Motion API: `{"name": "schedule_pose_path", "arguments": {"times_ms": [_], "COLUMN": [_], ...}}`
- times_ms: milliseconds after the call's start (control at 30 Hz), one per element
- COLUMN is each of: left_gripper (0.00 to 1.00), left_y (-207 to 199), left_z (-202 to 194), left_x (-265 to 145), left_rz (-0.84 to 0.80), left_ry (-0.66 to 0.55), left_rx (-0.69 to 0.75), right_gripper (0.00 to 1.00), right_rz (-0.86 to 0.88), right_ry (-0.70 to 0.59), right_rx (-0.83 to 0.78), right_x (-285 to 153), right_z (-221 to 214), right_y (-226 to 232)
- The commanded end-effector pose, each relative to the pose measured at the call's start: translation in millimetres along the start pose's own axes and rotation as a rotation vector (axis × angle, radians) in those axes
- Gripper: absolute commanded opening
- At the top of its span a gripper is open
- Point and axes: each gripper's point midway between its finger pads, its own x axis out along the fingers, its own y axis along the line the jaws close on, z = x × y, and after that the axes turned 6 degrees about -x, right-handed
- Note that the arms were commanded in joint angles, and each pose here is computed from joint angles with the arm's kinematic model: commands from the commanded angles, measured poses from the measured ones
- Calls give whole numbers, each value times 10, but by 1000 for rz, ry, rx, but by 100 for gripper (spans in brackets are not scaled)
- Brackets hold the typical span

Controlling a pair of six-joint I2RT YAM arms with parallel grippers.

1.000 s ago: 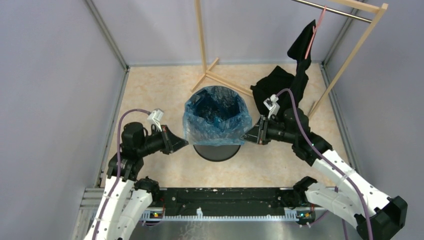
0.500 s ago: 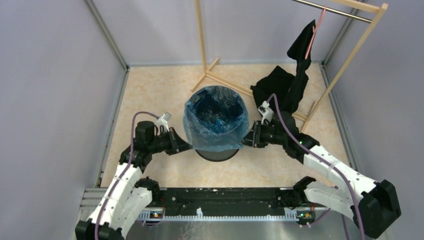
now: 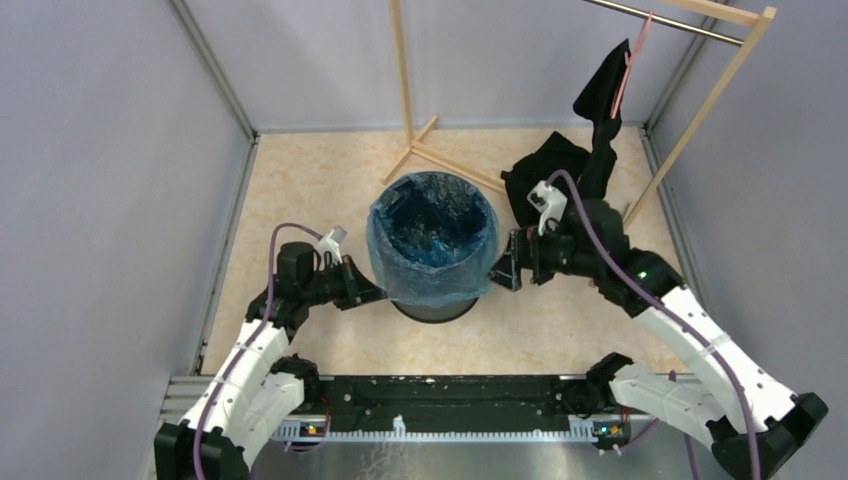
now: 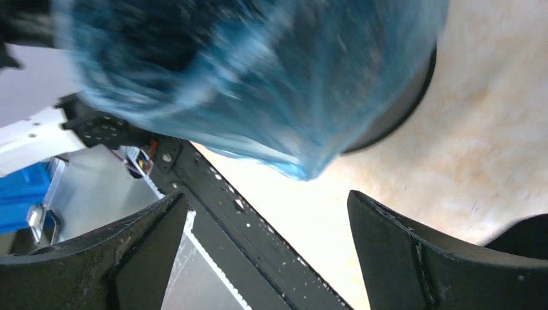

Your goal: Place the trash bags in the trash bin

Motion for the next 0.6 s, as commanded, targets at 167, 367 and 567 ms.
{"name": "schedule_pose_path", "arguments": {"times_ms": [167, 367, 567], "left_gripper": [3, 6, 6], "left_y": [-138, -167, -159], "left_z": [113, 119, 104], "left_x": [30, 31, 33], "left_rz": [-61, -82, -81], "left_ry": [-9, -10, 3], "left_rx": [43, 58, 76], "right_gripper": [97, 99, 92], "right_rz": [209, -26, -377], "right_ry": [-165, 23, 104], "right_rx": [-273, -386, -375], "right_x": [-307, 657, 1085], "right_z": [1269, 1312, 1250], "right_y": [930, 851, 236]}}
